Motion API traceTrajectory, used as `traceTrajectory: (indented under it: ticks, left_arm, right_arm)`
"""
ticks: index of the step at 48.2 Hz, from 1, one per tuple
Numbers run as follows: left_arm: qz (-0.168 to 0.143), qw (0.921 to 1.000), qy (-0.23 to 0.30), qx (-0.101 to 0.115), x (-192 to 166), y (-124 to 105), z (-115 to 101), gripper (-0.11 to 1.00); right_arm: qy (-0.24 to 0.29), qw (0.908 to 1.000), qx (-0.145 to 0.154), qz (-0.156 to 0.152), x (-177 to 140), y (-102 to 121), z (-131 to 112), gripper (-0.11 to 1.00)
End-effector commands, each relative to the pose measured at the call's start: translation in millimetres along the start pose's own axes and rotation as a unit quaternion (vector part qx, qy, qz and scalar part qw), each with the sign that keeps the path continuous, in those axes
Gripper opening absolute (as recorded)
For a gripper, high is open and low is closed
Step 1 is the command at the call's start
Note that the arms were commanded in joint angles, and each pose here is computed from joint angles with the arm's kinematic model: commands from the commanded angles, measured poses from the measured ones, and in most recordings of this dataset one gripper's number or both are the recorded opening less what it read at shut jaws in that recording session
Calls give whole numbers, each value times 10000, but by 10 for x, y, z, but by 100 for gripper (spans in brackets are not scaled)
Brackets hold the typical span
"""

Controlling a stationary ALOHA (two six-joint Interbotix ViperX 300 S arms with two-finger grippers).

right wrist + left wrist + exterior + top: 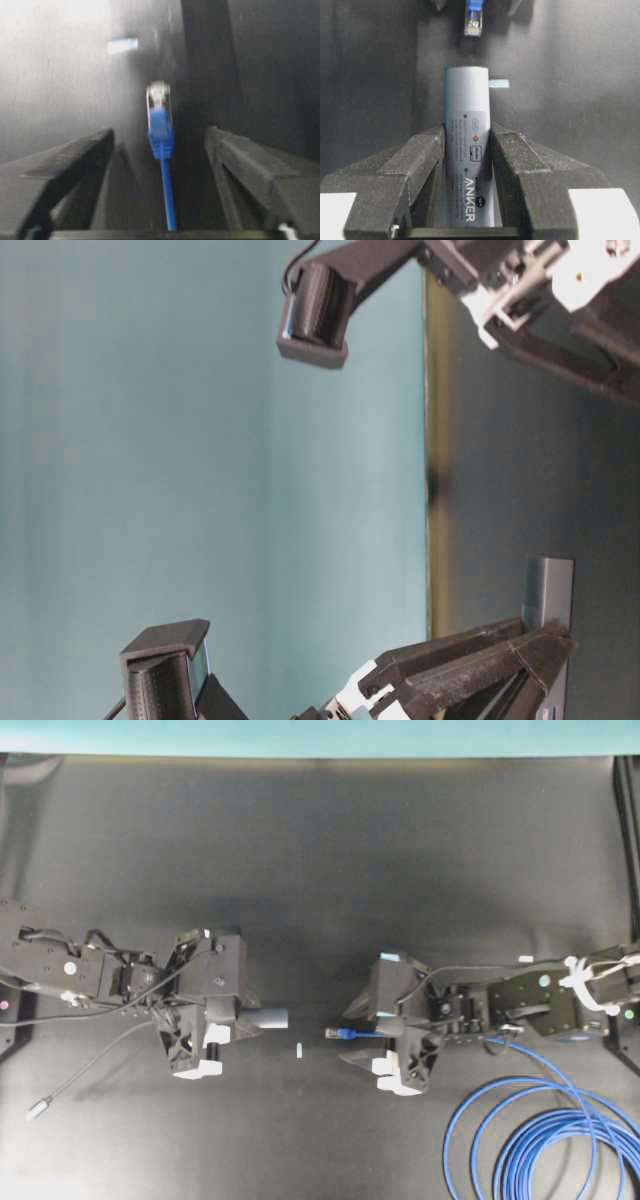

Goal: Insert the LAN cable into the hub.
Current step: 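Grasp the grey hub with the left gripper and the blue plug with the right, then lift both and push the blue plug into the hub's port end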

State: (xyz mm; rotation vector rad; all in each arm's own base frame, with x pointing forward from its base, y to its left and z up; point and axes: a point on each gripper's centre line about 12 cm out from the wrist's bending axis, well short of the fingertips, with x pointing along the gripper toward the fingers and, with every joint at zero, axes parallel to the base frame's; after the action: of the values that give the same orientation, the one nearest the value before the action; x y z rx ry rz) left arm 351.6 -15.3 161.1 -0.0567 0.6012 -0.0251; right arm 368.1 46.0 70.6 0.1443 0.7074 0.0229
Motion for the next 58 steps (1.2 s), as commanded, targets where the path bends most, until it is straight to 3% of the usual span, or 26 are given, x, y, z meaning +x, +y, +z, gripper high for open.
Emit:
traceTrajectory:
  ticks: [1, 11, 14, 20, 31, 40, 58]
  left_arm:
    - [-39, 9999, -151, 25, -26, -30, 101, 28]
    - [-40, 9999, -105, 30, -27, -34, 85, 28]
    - [-40, 9999, -105, 30, -26, -34, 90, 28]
    - [-41, 9999, -120, 45, -22, -35, 100, 28]
    - [-15, 9999, -38, 106, 30, -27, 165, 28]
    - [29, 9990, 282, 351, 104, -12, 181, 28]
    - [120, 9986, 334, 402, 160, 67, 246, 28]
  right_arm:
    - [96, 10000, -4, 10, 43, 22, -43, 64]
    - [322, 9994, -65, 53, 16, 79, -133, 21]
    - [378, 9992, -81, 64, 16, 95, -145, 14]
    - [282, 9995, -106, 89, 1, 114, -66, 14]
    - [-242, 9997, -52, 84, -121, 69, 304, 14]
    - [-558, 9984, -43, 107, -198, 71, 540, 14]
    - [-478, 9987, -117, 131, -111, 118, 733, 14]
